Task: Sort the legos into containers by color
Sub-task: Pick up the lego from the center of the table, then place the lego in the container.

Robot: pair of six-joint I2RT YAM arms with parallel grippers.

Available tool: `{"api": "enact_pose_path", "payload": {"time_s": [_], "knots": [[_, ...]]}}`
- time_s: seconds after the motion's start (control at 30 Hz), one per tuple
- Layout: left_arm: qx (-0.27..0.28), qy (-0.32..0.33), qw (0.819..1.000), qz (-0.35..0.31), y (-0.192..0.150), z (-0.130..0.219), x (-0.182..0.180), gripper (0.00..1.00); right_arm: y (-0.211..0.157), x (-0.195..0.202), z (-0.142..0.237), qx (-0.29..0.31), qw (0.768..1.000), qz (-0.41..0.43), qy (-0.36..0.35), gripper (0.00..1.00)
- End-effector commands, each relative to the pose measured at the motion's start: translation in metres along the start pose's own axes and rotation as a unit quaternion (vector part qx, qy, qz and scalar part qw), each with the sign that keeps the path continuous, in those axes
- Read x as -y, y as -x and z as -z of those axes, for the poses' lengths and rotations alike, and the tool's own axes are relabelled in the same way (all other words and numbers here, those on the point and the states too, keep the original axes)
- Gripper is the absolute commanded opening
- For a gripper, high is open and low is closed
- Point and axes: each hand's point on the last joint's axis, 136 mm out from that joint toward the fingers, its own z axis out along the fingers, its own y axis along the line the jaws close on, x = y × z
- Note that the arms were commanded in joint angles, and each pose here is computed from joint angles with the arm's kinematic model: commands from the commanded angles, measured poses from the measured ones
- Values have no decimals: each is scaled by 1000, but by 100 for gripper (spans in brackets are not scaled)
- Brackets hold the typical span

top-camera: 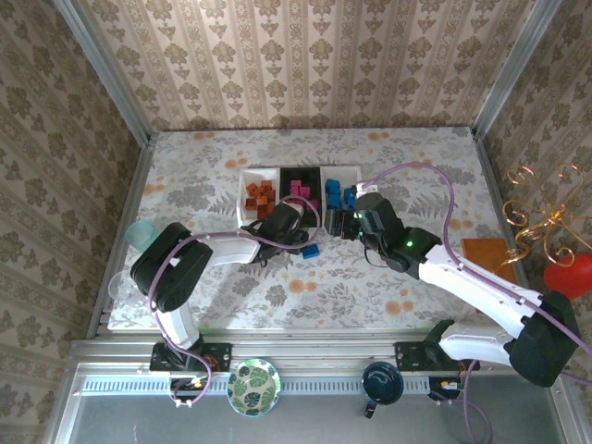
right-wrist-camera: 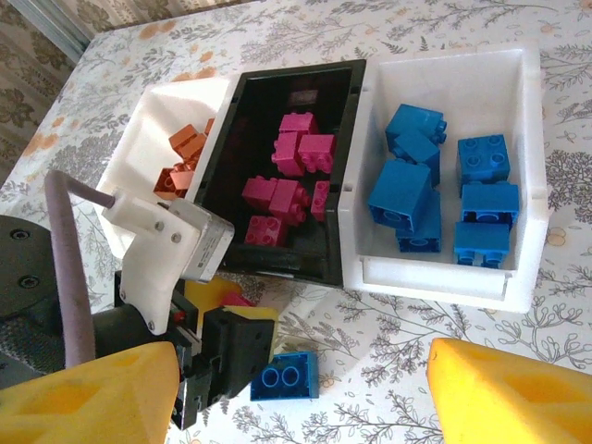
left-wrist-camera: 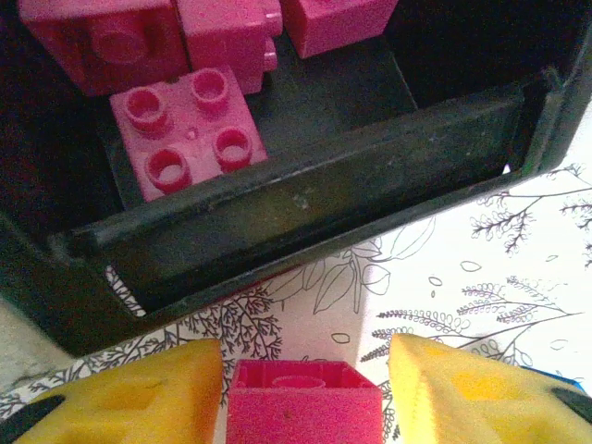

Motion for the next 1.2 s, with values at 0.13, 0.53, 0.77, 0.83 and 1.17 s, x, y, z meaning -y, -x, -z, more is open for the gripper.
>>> {"api": "enact_pose_path", "payload": {"time_s": [0.13,0.53,0.77,0.83,1.17], "knots": [[4,3,1000,-12,0,9,2,37,-7,13,3,-2,1000,-1,-24,73],[75,-28,997,20,62,80,13,32,-24,22,-3,-19,999,-3,-38,73],[91,-28,994,47,121,58,0,31,-42,31,-5,-35,998,-7,-45,73],[84,-22,995,52,131,44,-6,30,-48,33,-5,-43,998,-6,-45,73],[65,-14,996,59,154,7,-15,58,-77,24,-7,-71,997,9,-11,74]]}}
